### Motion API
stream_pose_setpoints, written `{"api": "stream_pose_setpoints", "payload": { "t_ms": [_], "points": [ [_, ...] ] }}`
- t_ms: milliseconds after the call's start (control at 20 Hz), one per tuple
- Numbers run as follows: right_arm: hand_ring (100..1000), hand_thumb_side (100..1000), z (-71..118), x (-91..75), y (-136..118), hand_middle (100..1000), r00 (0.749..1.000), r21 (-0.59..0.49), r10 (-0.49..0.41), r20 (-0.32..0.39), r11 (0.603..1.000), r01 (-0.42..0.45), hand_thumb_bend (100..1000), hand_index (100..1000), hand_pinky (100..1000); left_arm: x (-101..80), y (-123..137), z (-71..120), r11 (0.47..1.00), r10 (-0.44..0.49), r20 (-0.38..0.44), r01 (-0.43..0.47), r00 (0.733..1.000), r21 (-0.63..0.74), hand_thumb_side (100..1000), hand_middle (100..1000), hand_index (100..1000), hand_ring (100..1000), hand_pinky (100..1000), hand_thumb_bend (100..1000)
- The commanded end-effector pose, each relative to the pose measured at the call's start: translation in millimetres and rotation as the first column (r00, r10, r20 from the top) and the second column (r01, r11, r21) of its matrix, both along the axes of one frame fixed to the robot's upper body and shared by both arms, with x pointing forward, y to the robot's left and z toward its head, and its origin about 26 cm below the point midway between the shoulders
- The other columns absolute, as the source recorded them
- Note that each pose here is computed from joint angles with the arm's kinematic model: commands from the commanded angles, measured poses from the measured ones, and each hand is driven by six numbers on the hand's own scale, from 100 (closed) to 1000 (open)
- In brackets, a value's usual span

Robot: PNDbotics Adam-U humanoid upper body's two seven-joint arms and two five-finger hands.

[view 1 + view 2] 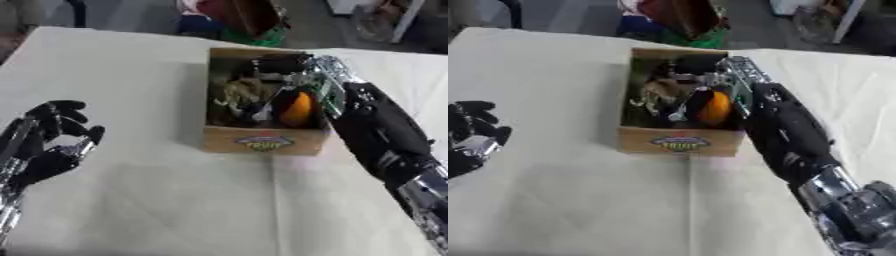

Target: Pick up objects on the table and place them in the box.

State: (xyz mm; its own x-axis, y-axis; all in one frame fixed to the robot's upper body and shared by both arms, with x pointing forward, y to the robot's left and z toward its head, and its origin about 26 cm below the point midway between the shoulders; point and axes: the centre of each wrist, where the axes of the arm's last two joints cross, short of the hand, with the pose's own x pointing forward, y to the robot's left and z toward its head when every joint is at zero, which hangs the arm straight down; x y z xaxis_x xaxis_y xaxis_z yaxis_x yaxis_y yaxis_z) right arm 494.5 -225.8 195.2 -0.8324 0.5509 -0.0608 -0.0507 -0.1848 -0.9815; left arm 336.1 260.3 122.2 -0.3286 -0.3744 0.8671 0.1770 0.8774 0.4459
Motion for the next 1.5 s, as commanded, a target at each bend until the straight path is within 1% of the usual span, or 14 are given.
{"api": "stream_pose_setpoints", "payload": {
  "t_ms": [50,250,300,400,550,600,650,700,750,900,1050,1100,1350,1500],
  "points": [
    [882,596,32.1,-5.3,-19,868,0.989,-0.168,0.145,-0.002,0.975,-0.143,442,933,798,0.0,7,6.7,1.000,0.015,0.024,-0.015,1.000,0.017,220,555,753,562,666,411],
    [871,583,47.6,-19.6,-47,859,0.987,-0.126,0.160,0.015,0.980,-0.157,444,930,792,-1.3,12,4.3,0.999,0.033,0.018,-0.033,0.999,0.019,220,555,753,562,666,410],
    [856,558,50.9,-23.9,-55,846,0.986,-0.100,0.165,0.020,0.982,-0.162,447,922,781,-1.7,13,3.6,0.999,0.039,0.017,-0.039,0.999,0.020,220,555,752,561,666,410],
    [841,583,58.9,-33.8,-72,831,0.983,-0.038,0.180,0.037,0.983,-0.178,451,913,769,-2.4,15,2.6,0.999,0.049,0.016,-0.050,0.999,0.021,218,555,752,561,666,410],
    [836,612,68.4,-51.2,-94,827,0.978,0.052,0.194,0.082,0.979,-0.198,459,910,763,-3.1,18,1.9,0.998,0.061,0.017,-0.061,0.998,0.017,218,555,752,561,667,409],
    [836,616,70.6,-57.8,-102,827,0.977,0.079,0.190,0.097,0.977,-0.198,424,910,761,-3.4,18,1.6,0.998,0.065,0.017,-0.065,0.998,0.017,217,554,751,560,667,409],
    [835,612,72.6,-64.9,-108,827,0.977,0.105,0.184,0.113,0.975,-0.195,413,909,760,-3.8,19,1.3,0.997,0.069,0.017,-0.069,0.997,0.016,217,554,751,560,667,409],
    [830,594,73.4,-71.7,-114,823,0.977,0.132,0.172,0.123,0.973,-0.188,367,907,755,-4.2,20,0.6,0.997,0.074,0.016,-0.074,0.997,0.015,217,552,749,559,666,408],
    [822,581,73.6,-77.9,-118,817,0.979,0.160,0.157,0.131,0.971,-0.177,342,902,749,-4.6,21,-0.3,0.997,0.077,0.014,-0.077,0.997,0.014,217,552,748,559,666,408],
    [760,511,69.4,-93.4,-129,779,0.985,0.269,0.098,0.145,0.954,-0.134,227,883,712,-5.2,22,-1.4,0.996,0.085,0.014,-0.085,0.996,0.009,213,548,746,556,664,404],
    [727,464,63.2,-105.5,-136,758,0.987,0.375,0.041,0.156,0.922,-0.097,182,867,695,-5.5,22,-1.3,0.996,0.089,0.019,-0.089,0.996,0.000,210,548,744,554,663,401],
    [707,431,60.6,-108.7,-138,744,0.987,0.406,0.024,0.156,0.910,-0.086,160,857,683,-5.7,22,-1.6,0.996,0.091,0.020,-0.091,0.996,-0.003,209,546,743,550,661,400],
    [676,372,44.3,-123.5,-146,718,0.990,0.522,-0.050,0.133,0.853,-0.027,105,838,665,-6.4,22,-3.2,0.994,0.105,0.020,-0.104,0.994,-0.016,207,539,740,543,657,395],
    [667,355,34.1,-128.2,-149,710,0.992,0.552,-0.079,0.102,0.834,0.010,100,831,658,-6.8,23,-4.0,0.994,0.112,0.020,-0.111,0.994,-0.020,208,537,740,542,654,391]
  ]
}}
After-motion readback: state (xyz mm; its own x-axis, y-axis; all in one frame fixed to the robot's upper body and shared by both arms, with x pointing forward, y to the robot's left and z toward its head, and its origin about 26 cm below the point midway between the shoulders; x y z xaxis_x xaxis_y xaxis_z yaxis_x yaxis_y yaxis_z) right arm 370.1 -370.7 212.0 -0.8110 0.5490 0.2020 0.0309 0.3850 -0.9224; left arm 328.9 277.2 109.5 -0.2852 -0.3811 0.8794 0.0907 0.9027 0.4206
